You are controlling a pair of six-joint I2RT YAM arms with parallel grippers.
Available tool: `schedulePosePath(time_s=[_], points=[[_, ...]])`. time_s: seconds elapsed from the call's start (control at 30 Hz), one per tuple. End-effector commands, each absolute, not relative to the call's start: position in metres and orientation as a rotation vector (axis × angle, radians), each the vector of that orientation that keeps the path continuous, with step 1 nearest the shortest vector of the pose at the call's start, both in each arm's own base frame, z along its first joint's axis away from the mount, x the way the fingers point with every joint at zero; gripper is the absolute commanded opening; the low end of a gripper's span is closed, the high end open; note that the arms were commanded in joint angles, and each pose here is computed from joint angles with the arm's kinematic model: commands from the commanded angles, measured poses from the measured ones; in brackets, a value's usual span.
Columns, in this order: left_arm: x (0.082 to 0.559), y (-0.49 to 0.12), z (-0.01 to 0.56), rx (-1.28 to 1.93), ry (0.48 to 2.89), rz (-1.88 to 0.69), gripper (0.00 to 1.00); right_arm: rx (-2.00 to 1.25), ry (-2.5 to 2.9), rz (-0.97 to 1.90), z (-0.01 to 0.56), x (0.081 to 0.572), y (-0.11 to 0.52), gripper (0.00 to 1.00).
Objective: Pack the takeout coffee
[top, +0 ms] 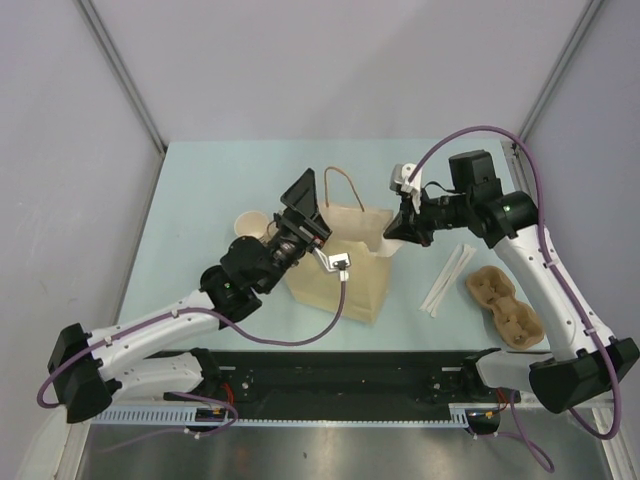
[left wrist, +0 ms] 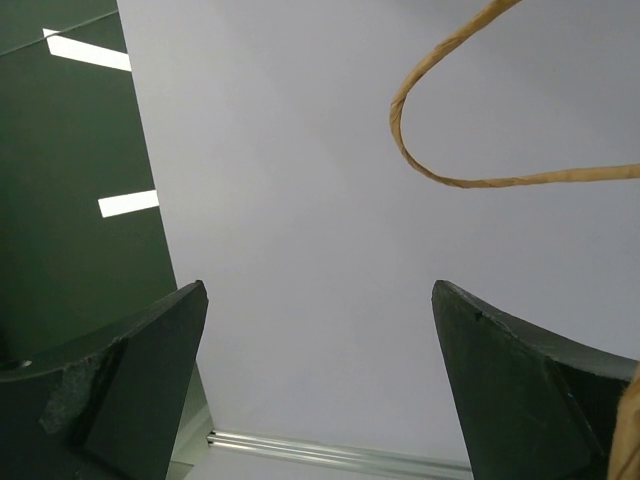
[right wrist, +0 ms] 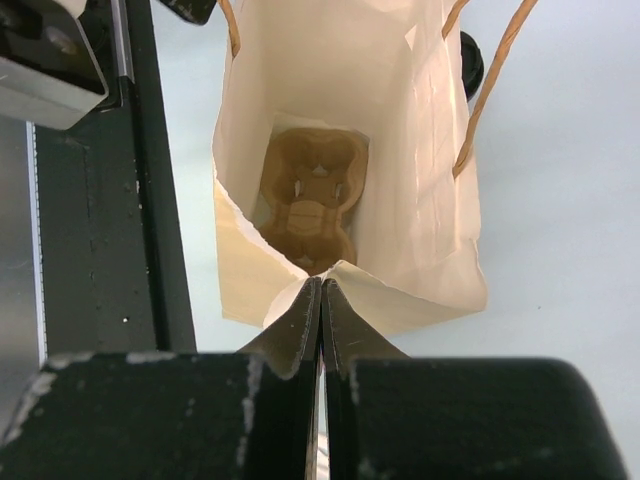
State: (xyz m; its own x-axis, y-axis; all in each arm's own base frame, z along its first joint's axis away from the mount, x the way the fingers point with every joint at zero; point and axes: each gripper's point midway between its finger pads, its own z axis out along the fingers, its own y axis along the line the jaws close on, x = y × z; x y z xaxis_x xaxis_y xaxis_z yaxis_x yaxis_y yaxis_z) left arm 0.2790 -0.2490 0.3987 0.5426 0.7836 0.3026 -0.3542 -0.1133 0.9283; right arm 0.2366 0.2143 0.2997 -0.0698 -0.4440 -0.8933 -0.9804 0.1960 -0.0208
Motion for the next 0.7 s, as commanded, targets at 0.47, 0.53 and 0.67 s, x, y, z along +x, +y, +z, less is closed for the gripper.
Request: schedulePosePath(time_s=[0.47,0.53,0.67], points=[[0.287,-0.212,0.475,1.167,0.479,1.115,0.99,-1.398,1.585,0.78,0.306,0.224,0.21,0.01],[0.291,-0.207,0.473,1.156,0.535,1.106,0.99,-1.4,1.583,0.776,0.306,0.223,0.209,0.01],[0.301,-0.191,0.478,1.081,0.739,0.981,0.99,-1.407,1.583,0.761,0.303,0.222,0.207,0.04]])
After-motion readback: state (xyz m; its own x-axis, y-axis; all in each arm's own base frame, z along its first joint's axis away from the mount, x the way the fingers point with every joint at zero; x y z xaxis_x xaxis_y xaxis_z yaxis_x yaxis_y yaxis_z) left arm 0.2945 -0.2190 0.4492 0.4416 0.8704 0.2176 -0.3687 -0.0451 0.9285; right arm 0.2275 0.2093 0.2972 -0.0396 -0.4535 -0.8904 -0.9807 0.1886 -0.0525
